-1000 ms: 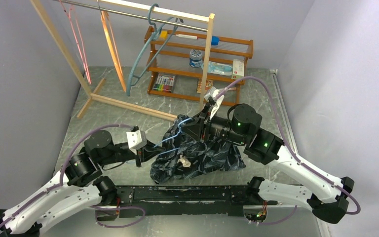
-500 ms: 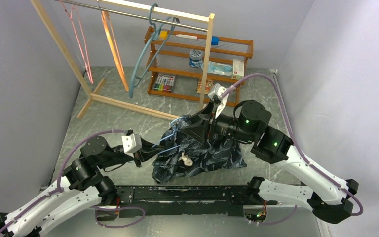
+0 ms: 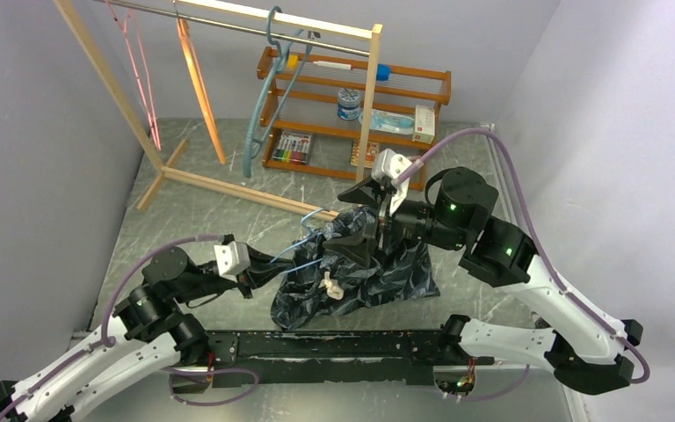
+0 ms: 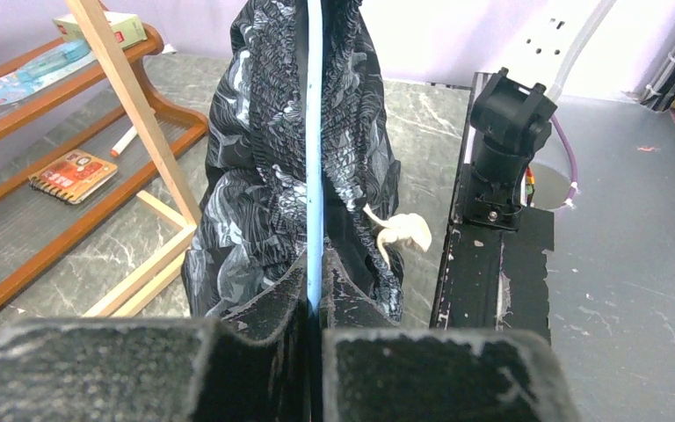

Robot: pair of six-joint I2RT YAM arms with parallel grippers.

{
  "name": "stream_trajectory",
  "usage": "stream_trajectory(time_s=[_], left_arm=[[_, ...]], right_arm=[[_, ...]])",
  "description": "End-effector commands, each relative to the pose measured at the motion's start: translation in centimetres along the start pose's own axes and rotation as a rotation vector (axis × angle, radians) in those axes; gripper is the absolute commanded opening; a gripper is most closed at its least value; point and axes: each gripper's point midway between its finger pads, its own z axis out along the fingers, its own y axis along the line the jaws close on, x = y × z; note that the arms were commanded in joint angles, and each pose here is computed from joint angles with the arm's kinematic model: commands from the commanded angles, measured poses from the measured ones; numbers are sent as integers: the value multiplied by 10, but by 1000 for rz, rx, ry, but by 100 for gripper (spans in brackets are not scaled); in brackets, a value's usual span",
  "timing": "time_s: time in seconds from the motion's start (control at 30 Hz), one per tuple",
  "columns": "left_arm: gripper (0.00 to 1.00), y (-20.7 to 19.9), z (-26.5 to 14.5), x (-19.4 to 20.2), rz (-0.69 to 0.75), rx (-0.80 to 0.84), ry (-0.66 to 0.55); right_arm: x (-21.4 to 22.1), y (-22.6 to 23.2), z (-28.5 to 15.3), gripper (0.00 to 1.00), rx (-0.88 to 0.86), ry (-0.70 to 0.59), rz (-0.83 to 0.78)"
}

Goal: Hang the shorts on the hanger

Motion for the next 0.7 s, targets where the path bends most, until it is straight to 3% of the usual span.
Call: stream_trajectory(time_s=[0.0, 0.2, 0.67], left_arm=[[7, -2, -3, -33, 72, 6, -123], [7, -5, -8, -37, 90, 16, -148], [7, -16, -8, -45, 119, 79, -187]], right_arm=[[-2, 12, -14, 99, -92, 41, -182], [30, 7, -17, 94, -101, 179, -220], [57, 16, 30, 76, -275, 270, -203]])
